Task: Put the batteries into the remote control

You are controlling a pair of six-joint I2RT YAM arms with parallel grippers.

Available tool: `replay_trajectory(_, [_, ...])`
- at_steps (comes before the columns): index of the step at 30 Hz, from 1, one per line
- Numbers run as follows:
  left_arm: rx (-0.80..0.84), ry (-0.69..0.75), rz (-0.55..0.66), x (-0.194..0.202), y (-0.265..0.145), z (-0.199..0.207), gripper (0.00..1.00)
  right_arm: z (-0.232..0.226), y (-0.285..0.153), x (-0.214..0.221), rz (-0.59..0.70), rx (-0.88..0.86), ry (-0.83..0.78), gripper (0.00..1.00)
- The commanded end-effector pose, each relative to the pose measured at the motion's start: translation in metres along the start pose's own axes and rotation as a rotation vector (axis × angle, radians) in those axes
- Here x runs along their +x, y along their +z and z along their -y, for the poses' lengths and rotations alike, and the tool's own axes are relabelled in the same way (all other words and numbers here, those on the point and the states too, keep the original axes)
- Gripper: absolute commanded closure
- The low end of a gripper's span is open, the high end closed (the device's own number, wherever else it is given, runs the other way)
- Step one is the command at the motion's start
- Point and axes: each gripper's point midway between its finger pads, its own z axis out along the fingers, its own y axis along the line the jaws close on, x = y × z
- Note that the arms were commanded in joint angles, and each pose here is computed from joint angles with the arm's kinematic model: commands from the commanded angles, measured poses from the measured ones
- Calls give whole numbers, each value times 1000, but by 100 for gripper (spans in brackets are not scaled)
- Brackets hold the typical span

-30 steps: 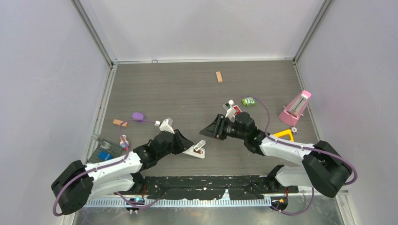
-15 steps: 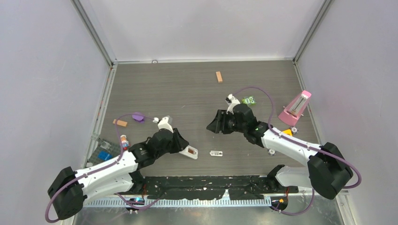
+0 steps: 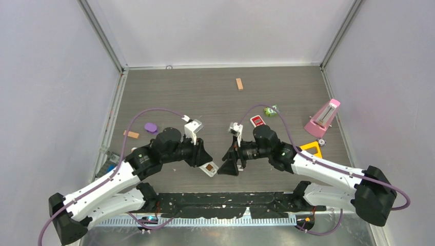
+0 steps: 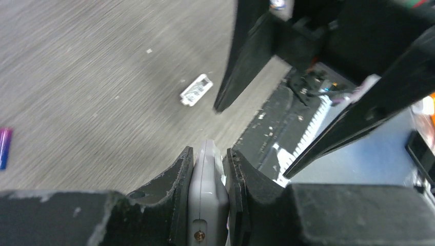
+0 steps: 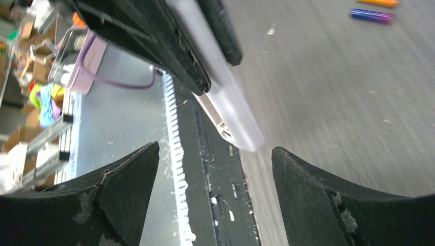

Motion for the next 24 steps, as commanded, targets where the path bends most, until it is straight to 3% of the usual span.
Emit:
replay_trajectory(1, [258, 189, 8, -15, -30, 51, 100, -38, 8, -14, 31, -113, -185, 14])
replay_trajectory(10, [478, 305, 62, -27, -62, 94, 100, -92, 24, -10, -2, -269, -222, 15])
replay_trajectory(13, [492, 311, 81, -31, -65, 97, 100, -96, 30, -12, 6, -273, -208, 21])
replay_trajectory(15, [504, 307, 102, -36, -68, 101, 100, -97, 32, -13, 7, -273, -186, 31])
replay_trajectory(18, [484, 293, 147, -45, -71, 101, 100, -99, 34, -16, 23, -277, -172, 64])
replay_trajectory(19, [469, 288, 169, -49, -73, 100, 98, -99, 34, -16, 29, -277, -157, 69])
replay_trajectory(20, [443, 278, 198, -54, -74, 98, 89, -100, 34, -19, 50, -283, -159, 77])
replay_trajectory(21, [417, 264, 222, -58, -75, 95, 74, -102, 33, -21, 63, -286, -138, 80])
replay_trajectory(24, [361, 228, 307, -71, -83, 88, 50, -109, 28, -34, 148, -306, -97, 88])
